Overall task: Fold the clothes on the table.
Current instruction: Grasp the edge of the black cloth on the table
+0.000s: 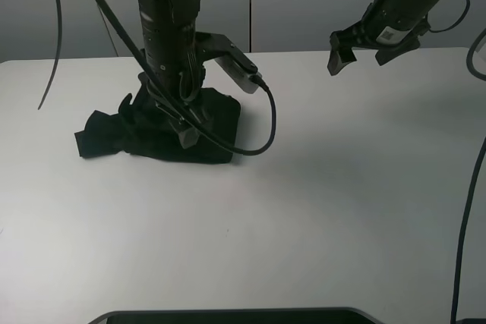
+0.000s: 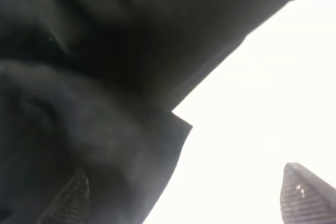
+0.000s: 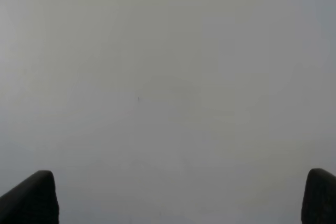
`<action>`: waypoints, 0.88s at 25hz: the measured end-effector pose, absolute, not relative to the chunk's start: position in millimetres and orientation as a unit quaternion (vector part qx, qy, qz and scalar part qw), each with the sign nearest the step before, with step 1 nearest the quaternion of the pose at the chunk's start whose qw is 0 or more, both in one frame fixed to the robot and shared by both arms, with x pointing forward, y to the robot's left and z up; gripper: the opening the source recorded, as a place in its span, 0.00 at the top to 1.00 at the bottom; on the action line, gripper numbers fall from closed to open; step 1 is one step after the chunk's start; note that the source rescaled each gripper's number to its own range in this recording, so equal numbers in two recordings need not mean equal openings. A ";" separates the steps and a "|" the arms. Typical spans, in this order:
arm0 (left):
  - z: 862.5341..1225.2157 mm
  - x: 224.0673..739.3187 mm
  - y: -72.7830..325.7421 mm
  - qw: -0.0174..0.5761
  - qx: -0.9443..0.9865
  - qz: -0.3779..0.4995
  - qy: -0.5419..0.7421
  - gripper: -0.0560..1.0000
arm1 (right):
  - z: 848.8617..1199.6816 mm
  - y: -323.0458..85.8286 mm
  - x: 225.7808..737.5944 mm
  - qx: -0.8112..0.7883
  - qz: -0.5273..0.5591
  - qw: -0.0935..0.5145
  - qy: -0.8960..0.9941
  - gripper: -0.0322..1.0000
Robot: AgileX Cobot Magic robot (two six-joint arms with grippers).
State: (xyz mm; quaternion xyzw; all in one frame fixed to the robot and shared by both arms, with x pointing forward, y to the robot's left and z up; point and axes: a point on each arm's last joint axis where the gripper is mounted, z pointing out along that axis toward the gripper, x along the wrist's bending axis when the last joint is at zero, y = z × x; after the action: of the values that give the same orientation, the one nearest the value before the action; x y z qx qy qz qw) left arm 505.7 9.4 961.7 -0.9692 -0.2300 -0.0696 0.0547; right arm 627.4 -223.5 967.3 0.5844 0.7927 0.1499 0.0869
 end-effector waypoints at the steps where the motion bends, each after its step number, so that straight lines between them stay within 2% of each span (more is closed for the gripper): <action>1: 957.9 507.0 9.9 0.064 -0.969 -0.072 -0.229 0.05 | 967.3 -223.5 627.4 0.584 0.150 0.087 0.793 0.00; 14: 931.9 525.3 17.3 0.134 -0.951 -0.162 -0.226 0.05 | 967.1 -223.6 626.5 0.580 0.146 0.084 0.797 0.00; 16: 932.0 526.7 19.1 0.140 -0.948 -0.173 -0.226 0.08 | 967.1 -223.6 626.5 0.578 0.146 0.085 0.798 0.00; 18: 932.1 530.2 21.3 0.137 -0.945 -0.178 -0.238 0.20 | 967.1 -223.6 626.5 0.578 0.146 0.084 0.798 0.00; 20: 932.3 536.0 26.5 0.134 -0.939 -0.183 -0.258 0.42 | 967.1 -223.6 626.5 0.577 0.146 0.085 0.799 0.00; 22: 932.3 543.5 34.8 0.135 -0.933 -0.183 -0.278 0.77 | 967.1 -223.6 626.5 0.576 0.146 0.085 0.800 0.00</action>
State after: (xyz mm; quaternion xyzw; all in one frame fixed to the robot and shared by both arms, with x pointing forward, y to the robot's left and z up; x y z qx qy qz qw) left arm 543.5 34.8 932.3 -0.9335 -0.2776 -0.1827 0.1348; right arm 626.5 -223.6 967.1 0.5764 0.7995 0.1458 0.0848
